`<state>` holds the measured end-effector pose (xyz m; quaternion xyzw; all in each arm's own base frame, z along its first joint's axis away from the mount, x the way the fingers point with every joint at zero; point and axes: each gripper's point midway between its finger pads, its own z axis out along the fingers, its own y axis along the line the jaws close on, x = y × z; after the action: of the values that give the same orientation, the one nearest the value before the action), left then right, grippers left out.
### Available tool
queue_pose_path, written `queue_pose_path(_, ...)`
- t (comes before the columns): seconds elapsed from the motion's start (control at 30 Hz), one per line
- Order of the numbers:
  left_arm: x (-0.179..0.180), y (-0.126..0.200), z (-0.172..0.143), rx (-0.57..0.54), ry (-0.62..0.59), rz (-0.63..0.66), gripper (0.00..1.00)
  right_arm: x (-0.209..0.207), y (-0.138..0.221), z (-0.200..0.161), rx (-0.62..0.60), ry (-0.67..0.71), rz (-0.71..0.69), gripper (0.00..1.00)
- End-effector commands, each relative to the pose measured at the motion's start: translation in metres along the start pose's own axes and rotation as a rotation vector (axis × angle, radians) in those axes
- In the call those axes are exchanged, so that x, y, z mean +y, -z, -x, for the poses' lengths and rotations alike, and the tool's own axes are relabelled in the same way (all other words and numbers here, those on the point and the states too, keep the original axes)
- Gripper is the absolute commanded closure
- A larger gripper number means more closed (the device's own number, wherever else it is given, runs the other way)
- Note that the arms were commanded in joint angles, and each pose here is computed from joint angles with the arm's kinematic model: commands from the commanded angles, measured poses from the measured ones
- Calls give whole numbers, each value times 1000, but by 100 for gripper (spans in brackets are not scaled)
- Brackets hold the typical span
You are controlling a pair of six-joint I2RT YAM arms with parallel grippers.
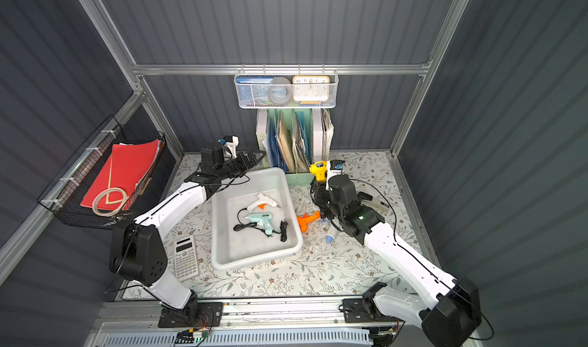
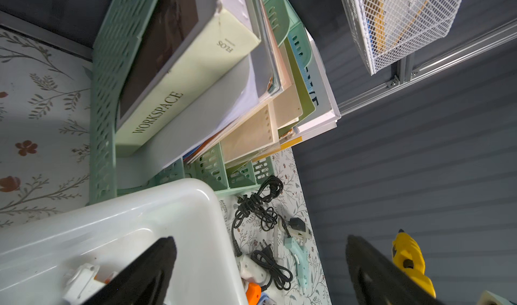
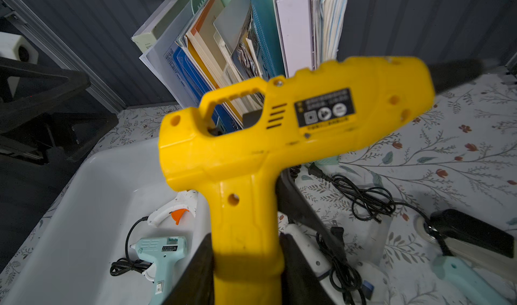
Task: Put the hot melt glue gun into the storage box
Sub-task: Pick up the hot melt adhesive gun from the center of the board.
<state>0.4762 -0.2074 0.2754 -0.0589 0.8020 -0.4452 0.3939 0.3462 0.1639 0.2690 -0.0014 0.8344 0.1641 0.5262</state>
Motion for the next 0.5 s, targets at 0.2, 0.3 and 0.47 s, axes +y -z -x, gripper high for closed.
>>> queue_pose_path(0.2, -93, -10, -10, 89, -171, -274, 0, 33, 2, 13, -65, 54, 193, 100)
queue_pose_path(0.3, -117, -10, -22, 142, -205, -344, 0, 43, 1, 13, -72, 82, 248, 100)
queue_pose_path(0.47, -131, -21, -49, 244, -240, -356, 0, 56, -2, 10, -84, 119, 313, 100)
